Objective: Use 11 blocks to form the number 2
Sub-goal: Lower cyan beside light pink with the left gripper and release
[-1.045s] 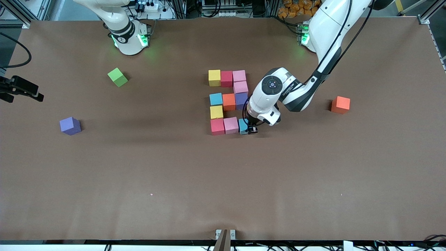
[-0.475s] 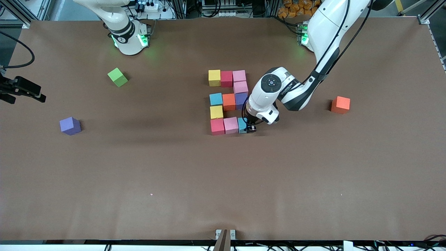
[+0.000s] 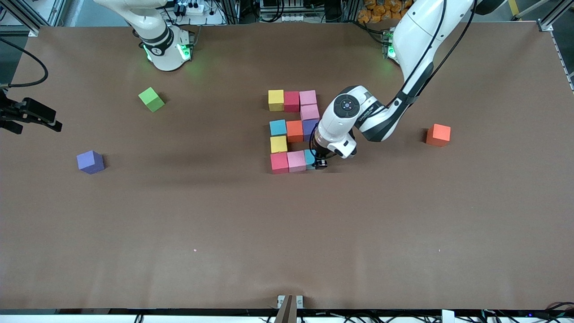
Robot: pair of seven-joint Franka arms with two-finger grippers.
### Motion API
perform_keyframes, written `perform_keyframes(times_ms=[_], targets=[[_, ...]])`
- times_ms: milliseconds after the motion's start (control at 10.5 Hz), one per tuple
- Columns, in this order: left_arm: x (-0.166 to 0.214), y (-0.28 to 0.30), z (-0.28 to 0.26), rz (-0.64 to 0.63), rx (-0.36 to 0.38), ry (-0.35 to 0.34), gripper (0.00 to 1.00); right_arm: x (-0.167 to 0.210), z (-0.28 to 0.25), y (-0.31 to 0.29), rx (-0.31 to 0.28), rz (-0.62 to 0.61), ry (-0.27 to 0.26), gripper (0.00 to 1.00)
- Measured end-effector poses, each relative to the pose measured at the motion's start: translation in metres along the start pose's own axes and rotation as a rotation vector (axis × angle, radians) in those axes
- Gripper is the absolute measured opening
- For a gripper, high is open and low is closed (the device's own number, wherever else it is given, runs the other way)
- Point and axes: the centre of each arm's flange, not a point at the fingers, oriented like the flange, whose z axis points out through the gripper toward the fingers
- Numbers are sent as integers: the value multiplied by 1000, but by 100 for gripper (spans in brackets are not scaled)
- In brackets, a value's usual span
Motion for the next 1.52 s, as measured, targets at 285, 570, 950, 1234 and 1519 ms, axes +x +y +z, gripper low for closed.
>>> perform_keyframes(times_ms=[285, 570, 950, 1234, 1519], targets=[[0, 0, 0, 17, -8, 4, 90, 0, 0, 1, -1, 1, 1, 100], [-3, 5, -8, 18, -28, -11, 100, 0, 0, 1, -1, 2, 1, 100], [-38, 3, -75, 65, -117, -77, 100, 0, -1, 3, -2, 5, 1, 100], [-39, 10, -118, 89, -163, -56, 100, 0, -1, 4, -2, 8, 2, 100], [-43, 31, -164, 244, -221, -42, 100, 0, 0, 4, -2, 7, 1, 100]])
